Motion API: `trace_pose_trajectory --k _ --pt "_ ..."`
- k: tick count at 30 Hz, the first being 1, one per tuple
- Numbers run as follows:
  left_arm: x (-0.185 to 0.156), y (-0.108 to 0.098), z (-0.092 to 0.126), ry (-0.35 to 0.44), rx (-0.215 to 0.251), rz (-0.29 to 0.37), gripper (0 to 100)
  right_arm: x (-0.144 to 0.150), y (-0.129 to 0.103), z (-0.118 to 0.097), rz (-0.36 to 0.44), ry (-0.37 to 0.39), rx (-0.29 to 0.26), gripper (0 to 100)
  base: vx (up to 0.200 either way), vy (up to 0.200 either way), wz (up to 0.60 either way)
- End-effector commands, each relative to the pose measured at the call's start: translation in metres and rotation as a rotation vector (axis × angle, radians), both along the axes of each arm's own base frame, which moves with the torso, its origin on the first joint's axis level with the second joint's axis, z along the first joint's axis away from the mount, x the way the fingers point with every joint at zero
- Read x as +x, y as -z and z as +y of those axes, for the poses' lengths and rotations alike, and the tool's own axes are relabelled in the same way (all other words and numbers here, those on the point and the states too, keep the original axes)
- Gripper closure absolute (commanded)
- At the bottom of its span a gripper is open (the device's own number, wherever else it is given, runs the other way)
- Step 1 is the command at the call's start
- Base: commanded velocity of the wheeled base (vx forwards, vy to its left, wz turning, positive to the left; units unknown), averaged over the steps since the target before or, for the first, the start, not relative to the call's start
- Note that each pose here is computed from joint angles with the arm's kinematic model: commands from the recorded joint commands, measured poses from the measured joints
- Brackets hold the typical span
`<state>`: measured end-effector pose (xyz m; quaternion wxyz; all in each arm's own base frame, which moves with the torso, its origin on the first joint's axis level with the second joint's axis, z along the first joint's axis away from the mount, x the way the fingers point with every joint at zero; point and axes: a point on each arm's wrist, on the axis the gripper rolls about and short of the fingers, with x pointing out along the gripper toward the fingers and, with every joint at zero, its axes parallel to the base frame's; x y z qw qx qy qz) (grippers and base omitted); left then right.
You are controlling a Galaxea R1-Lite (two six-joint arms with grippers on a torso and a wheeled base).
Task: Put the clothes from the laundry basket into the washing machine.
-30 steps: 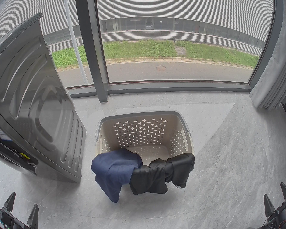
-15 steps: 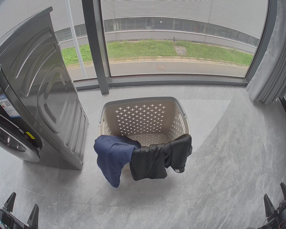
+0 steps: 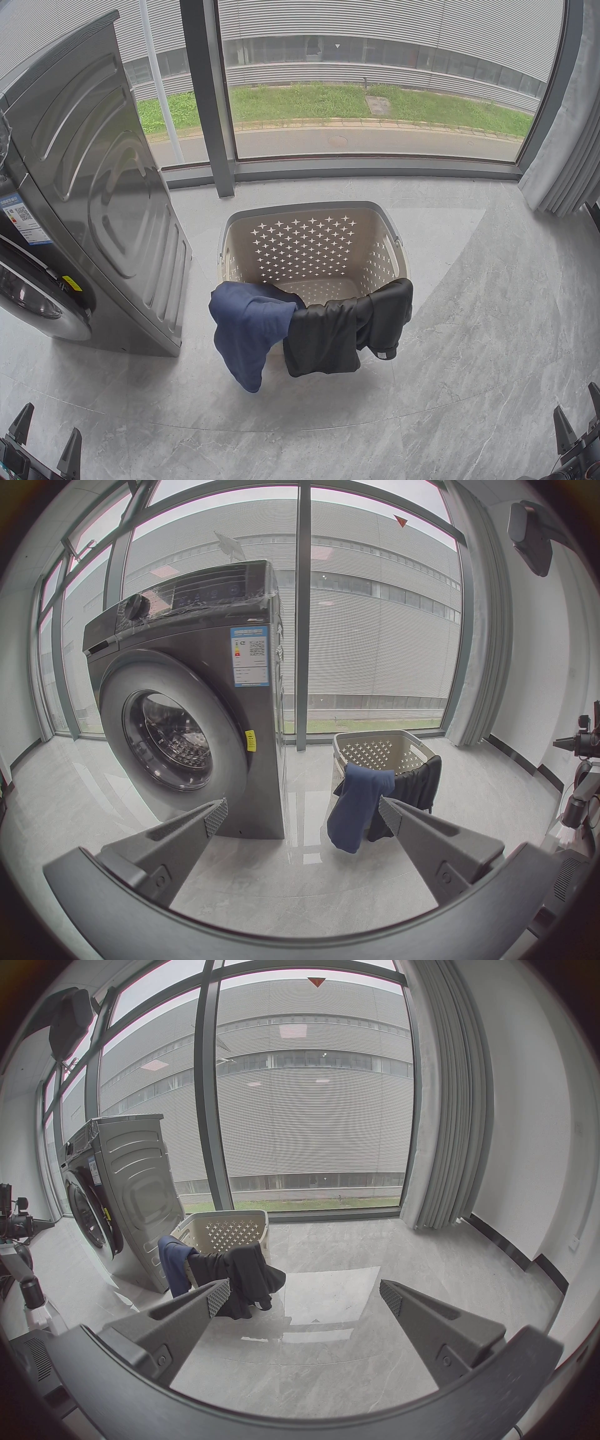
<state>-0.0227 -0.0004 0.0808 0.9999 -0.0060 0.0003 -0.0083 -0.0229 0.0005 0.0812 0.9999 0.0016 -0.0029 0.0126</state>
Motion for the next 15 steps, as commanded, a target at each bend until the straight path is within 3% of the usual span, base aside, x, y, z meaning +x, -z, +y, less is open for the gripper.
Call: trace_pose_trajectory --k 1,15 --pt "-0.0002 0.0049 0.0000 0.000 0.000 -0.002 0 0.0001 0.0052 0.0000 0.001 -0.001 0.000 0 0.000 0.200 0.00" --pt "-0.0001 0.0053 0.0000 0.000 -0.002 0.000 0 0.0001 0.0052 0.0000 0.001 0.001 0.000 0 0.000 0.200 0.00"
